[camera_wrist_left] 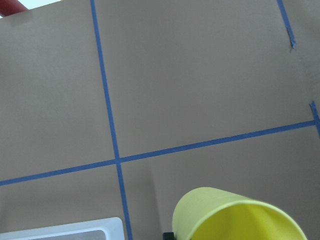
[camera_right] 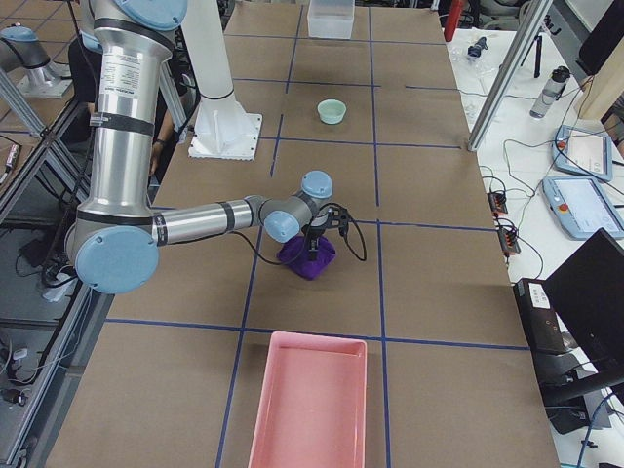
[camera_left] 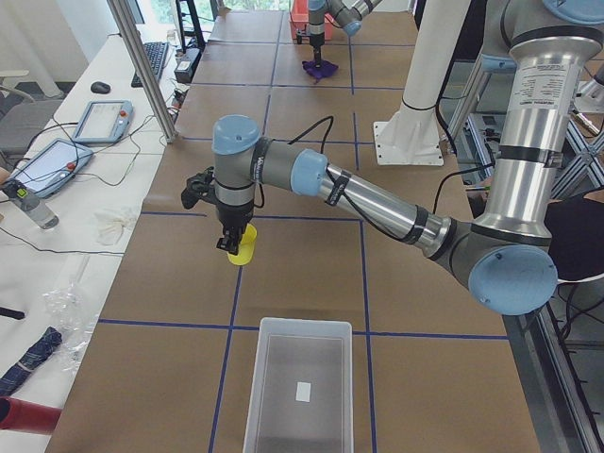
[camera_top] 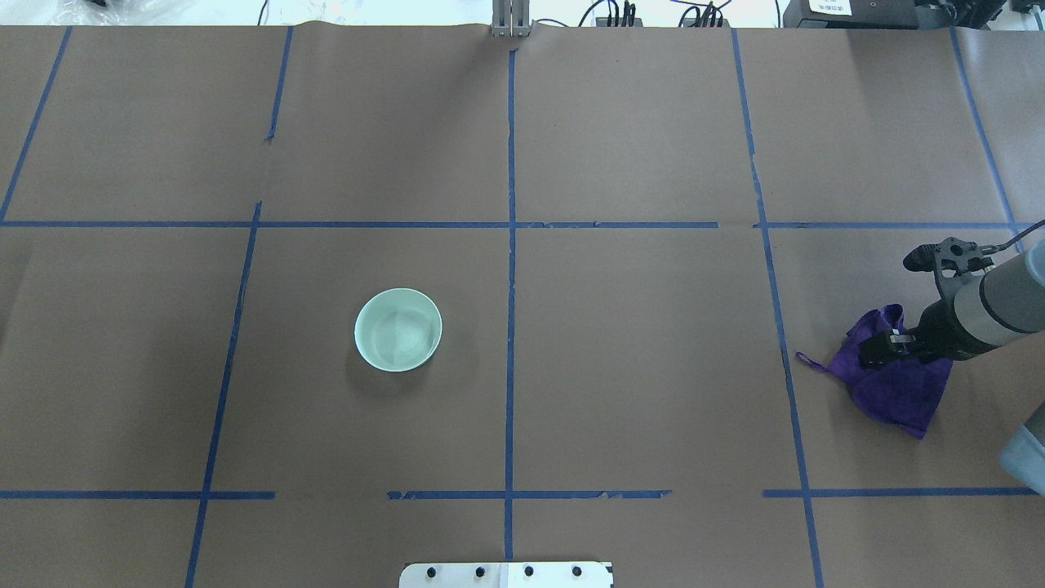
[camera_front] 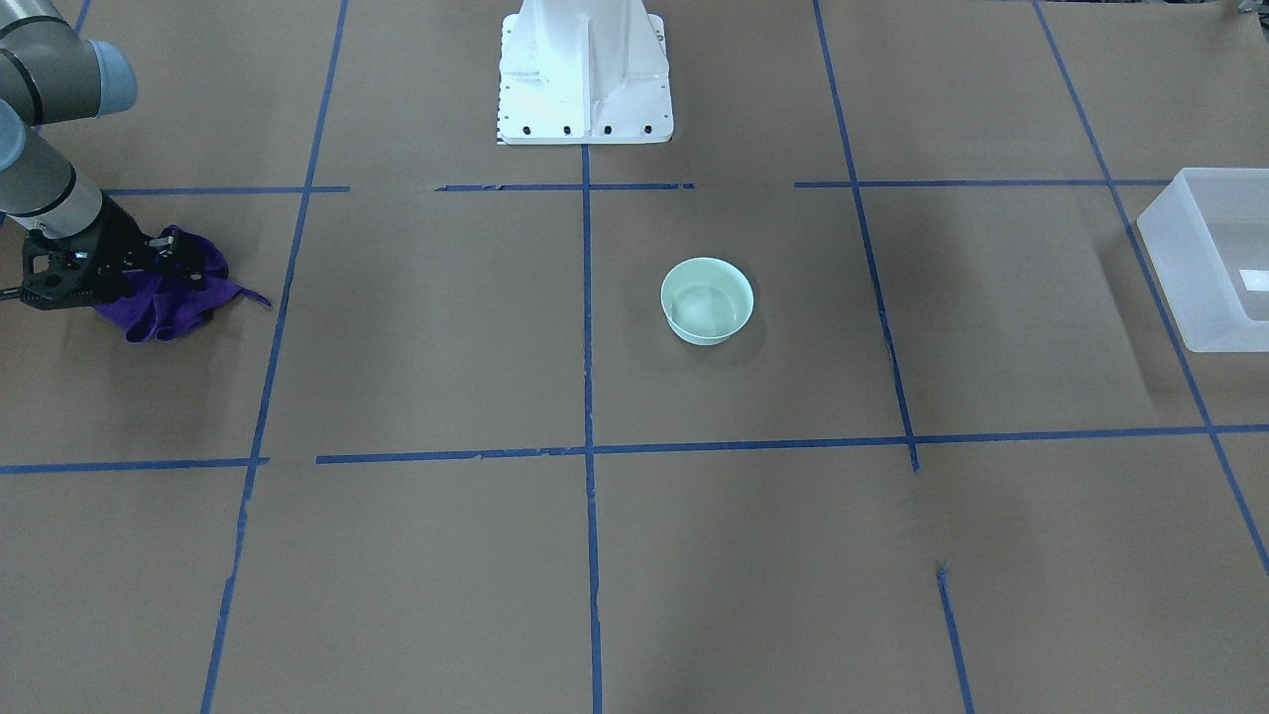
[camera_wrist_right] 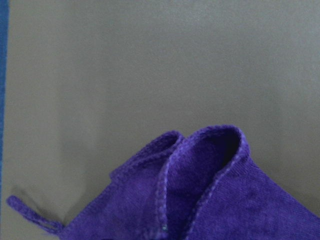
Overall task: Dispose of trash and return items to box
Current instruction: 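Lift the yellow cup with the left gripper while the right gripper grasps the purple cloth, then carry the cup into the clear bin while the right gripper lifts the cloth away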
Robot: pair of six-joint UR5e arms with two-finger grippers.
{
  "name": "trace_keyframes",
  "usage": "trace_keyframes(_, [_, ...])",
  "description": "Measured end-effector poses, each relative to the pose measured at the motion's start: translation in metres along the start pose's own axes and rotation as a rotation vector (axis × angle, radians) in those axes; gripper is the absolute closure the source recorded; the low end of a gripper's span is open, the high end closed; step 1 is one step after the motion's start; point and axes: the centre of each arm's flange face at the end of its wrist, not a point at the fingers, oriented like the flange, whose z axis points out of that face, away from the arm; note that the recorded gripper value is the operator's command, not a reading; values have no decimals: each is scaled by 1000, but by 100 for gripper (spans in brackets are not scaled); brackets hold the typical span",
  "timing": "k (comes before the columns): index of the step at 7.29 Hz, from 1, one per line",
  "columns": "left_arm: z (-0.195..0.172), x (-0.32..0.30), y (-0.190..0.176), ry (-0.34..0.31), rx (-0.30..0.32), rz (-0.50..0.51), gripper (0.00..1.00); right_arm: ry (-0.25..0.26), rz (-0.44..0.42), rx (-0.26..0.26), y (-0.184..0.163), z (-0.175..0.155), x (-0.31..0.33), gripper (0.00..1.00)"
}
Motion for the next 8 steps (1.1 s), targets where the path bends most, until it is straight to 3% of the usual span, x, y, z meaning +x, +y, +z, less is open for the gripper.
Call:
trace_keyframes(1, [4,-12,0,-3,-7,2,100,4,-2,-7,3,3,1,100])
trace_keyframes(4, [19,-47,6,-4,-31,15,100,7,-8,-9,11,1,6,100])
trace_keyframes(6, [39,-71,11,-6,-25,24,100,-15,-14,8,18,-20,5,100])
trace_keyframes(8, [75,-99,32,-5,-37,11,100,-52,2,57,20,-62,6,100])
